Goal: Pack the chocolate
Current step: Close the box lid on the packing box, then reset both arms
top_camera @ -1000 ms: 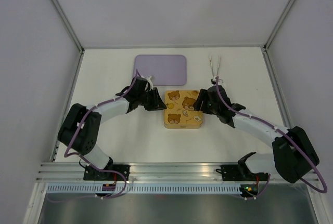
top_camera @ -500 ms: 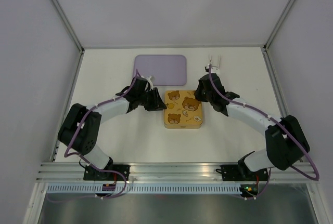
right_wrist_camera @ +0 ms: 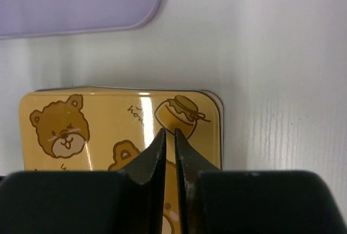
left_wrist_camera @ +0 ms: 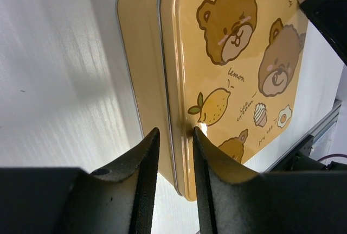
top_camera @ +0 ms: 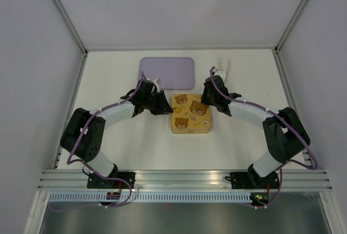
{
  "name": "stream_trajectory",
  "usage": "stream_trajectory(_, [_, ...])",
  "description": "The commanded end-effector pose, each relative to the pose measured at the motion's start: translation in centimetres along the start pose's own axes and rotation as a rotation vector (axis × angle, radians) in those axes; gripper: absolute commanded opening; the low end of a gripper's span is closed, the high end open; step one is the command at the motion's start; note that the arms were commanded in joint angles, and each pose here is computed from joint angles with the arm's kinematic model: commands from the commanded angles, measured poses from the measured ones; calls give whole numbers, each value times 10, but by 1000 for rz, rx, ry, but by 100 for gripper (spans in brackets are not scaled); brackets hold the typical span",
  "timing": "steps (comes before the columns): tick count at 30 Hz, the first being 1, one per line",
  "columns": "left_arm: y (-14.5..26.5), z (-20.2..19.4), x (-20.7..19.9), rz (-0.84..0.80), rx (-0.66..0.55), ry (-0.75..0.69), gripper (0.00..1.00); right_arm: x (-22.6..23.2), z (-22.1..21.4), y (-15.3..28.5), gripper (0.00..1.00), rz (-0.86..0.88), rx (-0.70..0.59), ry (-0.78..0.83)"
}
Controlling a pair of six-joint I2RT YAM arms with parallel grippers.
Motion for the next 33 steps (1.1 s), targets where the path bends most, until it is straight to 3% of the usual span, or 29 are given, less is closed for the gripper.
stream_trajectory(1, [1,8,-3,53,-31,-23,36,2,7,16,15,30,5,32])
stream_trajectory(6, [15,24,-20,26,-98,-56,36,10,28,46,15,117,-61,66])
stream_trajectory(11, [38,46,-46,4,-190,-104,40,9,22,69,15,155,-76,74])
stream_trajectory(18, [21,63,-70,-75,-161,-160,37,6,9,56,14,164,-74,86])
stream_trajectory(27, [-49,48,-24,72,11,-88,29,-6,-29,8,10,59,37,43])
stream_trajectory(33, [-62,27,4,173,58,-43,25,-18,-55,3,8,38,107,4])
Point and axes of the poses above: each gripper's point midway between its finger pads, its own y axis back along the fingers, its own x axis along the line the jaws close on, z = x × y, the point moved 10 cm from there along y, back along the fingers, and after that the axes turned 2 degrees about y, right-handed, at the moved point
